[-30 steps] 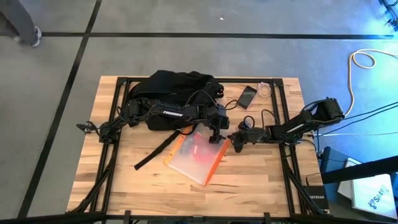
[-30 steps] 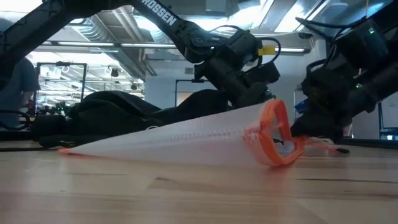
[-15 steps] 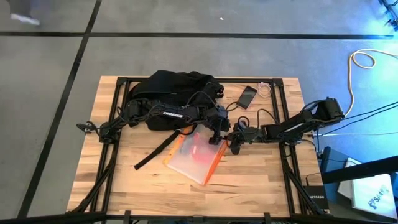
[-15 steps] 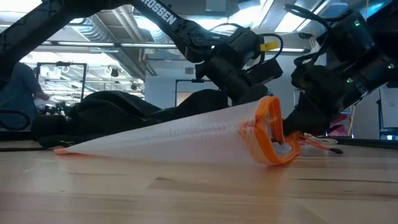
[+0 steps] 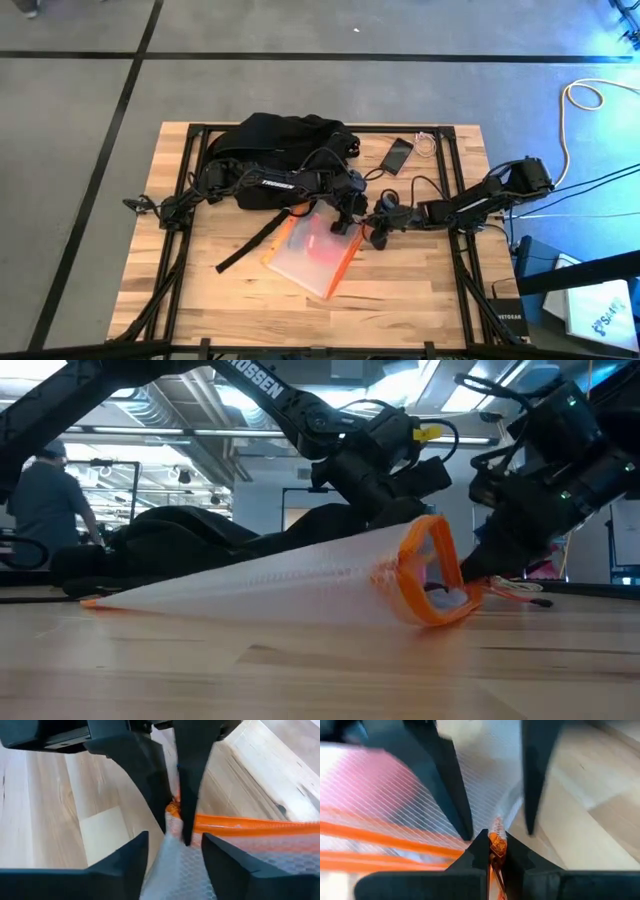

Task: Unpack backpack
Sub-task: Close the zipper pouch

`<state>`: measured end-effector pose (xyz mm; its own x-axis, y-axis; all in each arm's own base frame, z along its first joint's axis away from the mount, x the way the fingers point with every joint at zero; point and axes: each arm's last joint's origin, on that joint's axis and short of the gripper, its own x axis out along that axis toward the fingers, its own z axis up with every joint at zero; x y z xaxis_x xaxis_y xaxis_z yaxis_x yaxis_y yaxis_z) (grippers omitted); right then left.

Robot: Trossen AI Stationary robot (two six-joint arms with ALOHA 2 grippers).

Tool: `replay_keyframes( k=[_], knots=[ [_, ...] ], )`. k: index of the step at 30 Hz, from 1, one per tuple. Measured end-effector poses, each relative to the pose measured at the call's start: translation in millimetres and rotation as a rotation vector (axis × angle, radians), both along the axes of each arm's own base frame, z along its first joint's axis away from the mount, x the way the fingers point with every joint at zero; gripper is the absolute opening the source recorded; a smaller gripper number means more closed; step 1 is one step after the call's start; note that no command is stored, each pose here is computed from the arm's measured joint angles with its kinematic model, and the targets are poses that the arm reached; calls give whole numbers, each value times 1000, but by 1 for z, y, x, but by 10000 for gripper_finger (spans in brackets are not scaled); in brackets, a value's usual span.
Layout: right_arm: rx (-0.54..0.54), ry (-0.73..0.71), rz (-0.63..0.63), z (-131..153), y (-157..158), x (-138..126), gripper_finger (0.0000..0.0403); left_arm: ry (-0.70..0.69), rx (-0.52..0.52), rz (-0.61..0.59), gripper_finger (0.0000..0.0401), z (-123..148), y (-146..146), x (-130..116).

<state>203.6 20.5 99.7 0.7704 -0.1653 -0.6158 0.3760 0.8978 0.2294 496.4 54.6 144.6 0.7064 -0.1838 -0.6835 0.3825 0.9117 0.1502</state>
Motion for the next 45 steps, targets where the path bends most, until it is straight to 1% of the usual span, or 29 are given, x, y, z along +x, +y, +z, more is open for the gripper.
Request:
replay_keyframes(
  k=[3, 8, 11, 14, 19, 30, 34, 37, 45],
  knots=[
    [-20, 51, -19, -4, -1, -3, 6, -10, -13, -1, 125, 1, -2, 1],
    [-17, 19, -12, -1, -1, -1, 6, -22, -1, -19, 73, 2, -6, 2],
    [-25, 27, -5, 0, 0, 1, 6, -20, -16, -6, 49, 2, -6, 2],
    [-30, 49, 5, 2, 0, 4, 6, -17, -30, 4, 36, 2, -6, 2],
    [-35, 68, 7, 3, 0, 6, 6, -14, -25, 35, 31, 2, -6, 2],
    [-24, 68, 20, 3, 1, 6, 5, -23, -8, 27, 31, 2, -16, 4],
    [-23, 68, 21, 3, 1, 6, 5, -32, 31, 1, 31, 2, -18, 4],
    [-25, 72, 19, 3, 1, 6, 5, -34, 68, 28, 31, 2, -18, 5],
    [-25, 73, 19, 3, 1, 7, 5, -30, 83, 20, 31, 2, -17, 4]
  ],
)
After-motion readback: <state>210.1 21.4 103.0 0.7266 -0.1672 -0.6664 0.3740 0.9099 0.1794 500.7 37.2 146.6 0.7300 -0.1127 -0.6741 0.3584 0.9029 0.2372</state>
